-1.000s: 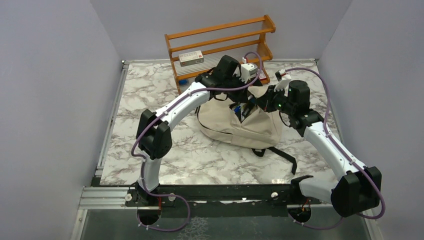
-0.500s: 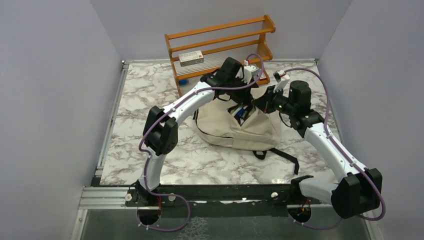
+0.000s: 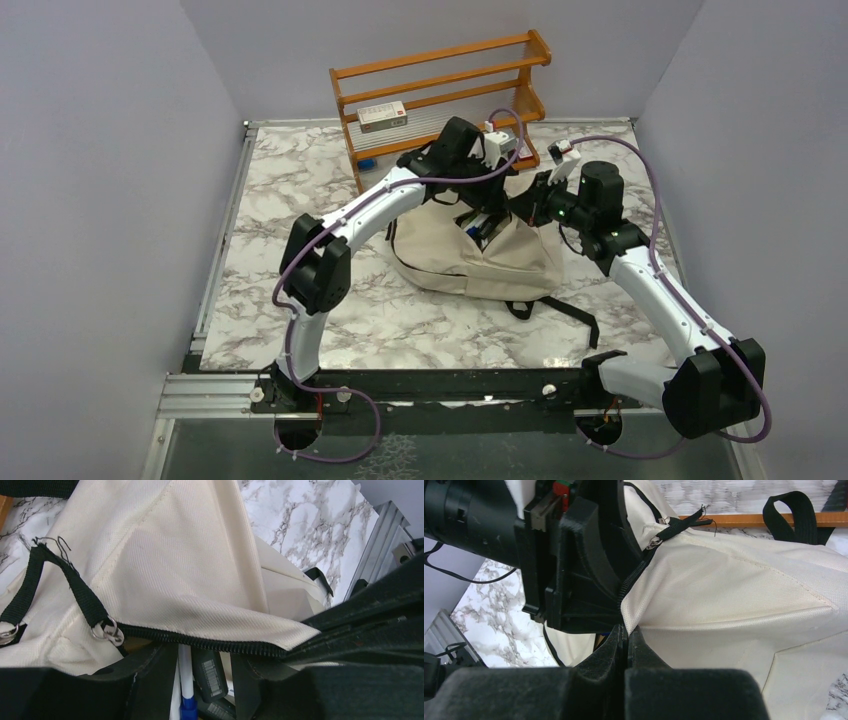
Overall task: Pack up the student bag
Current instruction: Place the stationery in the student bag.
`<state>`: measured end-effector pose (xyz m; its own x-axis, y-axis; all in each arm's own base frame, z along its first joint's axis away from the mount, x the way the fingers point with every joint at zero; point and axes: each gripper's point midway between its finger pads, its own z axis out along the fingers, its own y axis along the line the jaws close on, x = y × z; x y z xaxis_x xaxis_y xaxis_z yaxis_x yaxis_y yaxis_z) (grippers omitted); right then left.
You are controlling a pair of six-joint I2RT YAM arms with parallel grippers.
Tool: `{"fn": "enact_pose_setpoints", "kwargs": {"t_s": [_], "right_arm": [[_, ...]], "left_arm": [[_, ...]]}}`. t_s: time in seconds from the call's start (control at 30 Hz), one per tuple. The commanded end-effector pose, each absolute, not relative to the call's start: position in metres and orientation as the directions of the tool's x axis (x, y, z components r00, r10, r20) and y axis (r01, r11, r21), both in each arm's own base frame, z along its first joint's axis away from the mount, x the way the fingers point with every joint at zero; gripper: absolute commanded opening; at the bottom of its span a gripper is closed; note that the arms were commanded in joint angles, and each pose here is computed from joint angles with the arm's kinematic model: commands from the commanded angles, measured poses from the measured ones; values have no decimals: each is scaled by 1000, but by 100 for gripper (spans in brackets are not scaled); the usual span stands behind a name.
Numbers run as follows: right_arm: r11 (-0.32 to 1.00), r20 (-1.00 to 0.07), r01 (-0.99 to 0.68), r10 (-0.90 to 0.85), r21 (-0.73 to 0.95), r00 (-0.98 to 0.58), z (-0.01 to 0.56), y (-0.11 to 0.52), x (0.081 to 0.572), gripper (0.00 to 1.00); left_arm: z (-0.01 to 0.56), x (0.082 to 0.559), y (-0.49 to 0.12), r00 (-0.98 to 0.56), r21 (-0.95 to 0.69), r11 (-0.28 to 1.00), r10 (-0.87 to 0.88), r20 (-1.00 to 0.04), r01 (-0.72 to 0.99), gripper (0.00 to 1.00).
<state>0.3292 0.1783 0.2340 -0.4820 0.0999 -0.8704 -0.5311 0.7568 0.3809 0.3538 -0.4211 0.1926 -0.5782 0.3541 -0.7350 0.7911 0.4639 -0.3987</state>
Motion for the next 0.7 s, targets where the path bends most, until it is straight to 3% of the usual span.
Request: {"fn": "enact_pose_setpoints", "kwargs": {"t_s": [0.0,0.37,0.67], "right_arm": [[710,-925,-618,130,338,-356,276,187,328,1],[738,-921,-583,132,339,-368,267,182,333,1],[748,-910,-562,138,354,-391,259,181,336,1]], "left_arm": [[236,351,-412,-506,-345,452,306,-806,823,43],[268,338,-380,-457,-300,459,279,-845,836,43],[236,361,-341,-471,-189,646,296,-831,739,46]]}}
